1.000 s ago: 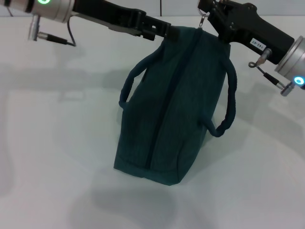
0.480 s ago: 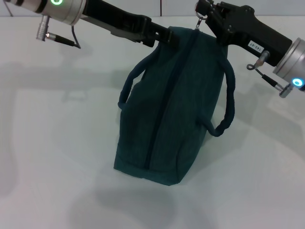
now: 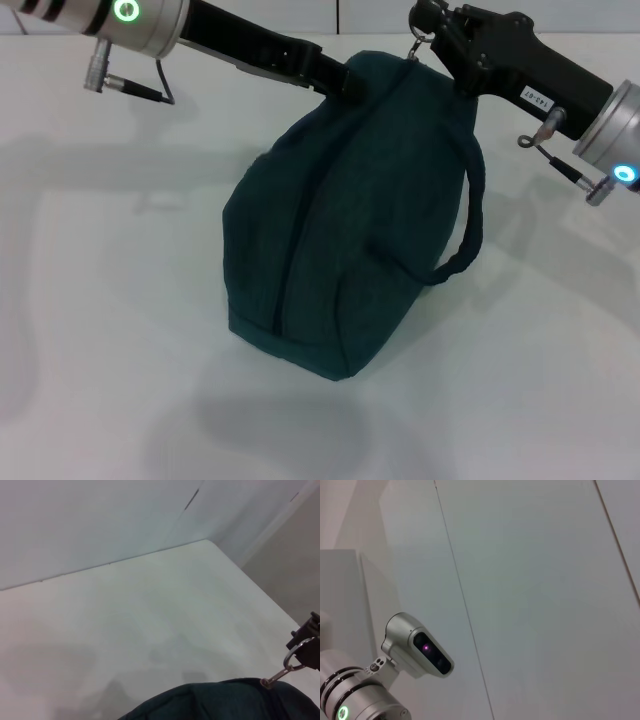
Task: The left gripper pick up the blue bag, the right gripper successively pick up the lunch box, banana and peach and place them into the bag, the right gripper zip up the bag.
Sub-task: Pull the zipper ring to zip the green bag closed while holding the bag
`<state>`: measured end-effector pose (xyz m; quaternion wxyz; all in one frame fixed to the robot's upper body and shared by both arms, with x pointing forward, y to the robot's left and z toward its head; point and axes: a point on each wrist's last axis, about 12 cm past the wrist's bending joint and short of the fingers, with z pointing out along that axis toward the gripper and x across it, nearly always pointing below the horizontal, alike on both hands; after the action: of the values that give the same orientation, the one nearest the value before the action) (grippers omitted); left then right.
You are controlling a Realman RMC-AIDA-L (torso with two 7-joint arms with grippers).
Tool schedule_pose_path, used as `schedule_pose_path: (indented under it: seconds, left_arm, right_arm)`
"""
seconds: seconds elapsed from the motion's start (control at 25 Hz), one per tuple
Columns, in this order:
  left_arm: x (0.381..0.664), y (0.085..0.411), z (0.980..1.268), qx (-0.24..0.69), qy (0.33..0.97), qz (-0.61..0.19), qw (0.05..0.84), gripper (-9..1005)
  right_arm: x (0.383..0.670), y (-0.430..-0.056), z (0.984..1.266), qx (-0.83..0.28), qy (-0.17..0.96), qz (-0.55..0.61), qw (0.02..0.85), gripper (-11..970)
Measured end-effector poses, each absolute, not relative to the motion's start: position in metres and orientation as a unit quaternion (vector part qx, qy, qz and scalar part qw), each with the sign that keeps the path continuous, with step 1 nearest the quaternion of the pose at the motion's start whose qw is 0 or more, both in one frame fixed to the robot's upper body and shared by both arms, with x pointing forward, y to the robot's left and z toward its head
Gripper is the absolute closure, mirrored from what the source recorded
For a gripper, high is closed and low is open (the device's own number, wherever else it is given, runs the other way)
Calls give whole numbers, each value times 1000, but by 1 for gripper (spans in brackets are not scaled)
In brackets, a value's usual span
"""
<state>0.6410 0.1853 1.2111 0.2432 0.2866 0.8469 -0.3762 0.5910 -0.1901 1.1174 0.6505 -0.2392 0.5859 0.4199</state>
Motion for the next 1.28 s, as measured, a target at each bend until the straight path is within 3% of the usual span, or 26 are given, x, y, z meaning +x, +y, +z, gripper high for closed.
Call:
schedule_pose_path:
  seconds: [0.12, 0.24, 0.44, 1.28]
  left_arm:
    - [641, 184, 1212, 291, 847, -374, 241, 480]
    - [641, 183, 1213, 294, 847, -374, 240, 710]
    - [641, 183, 1214, 302, 843, -373, 244, 810]
    - [625, 171, 1225, 362, 789, -441, 228, 869]
  right_arm:
    - [591, -190, 1117, -239, 586, 420, 650, 941]
    - [591, -190, 1117, -239, 586, 419, 650, 941]
    - [591, -190, 1117, -238, 587, 419, 651, 941]
    - [602, -214, 1091, -152, 667, 363, 633, 935]
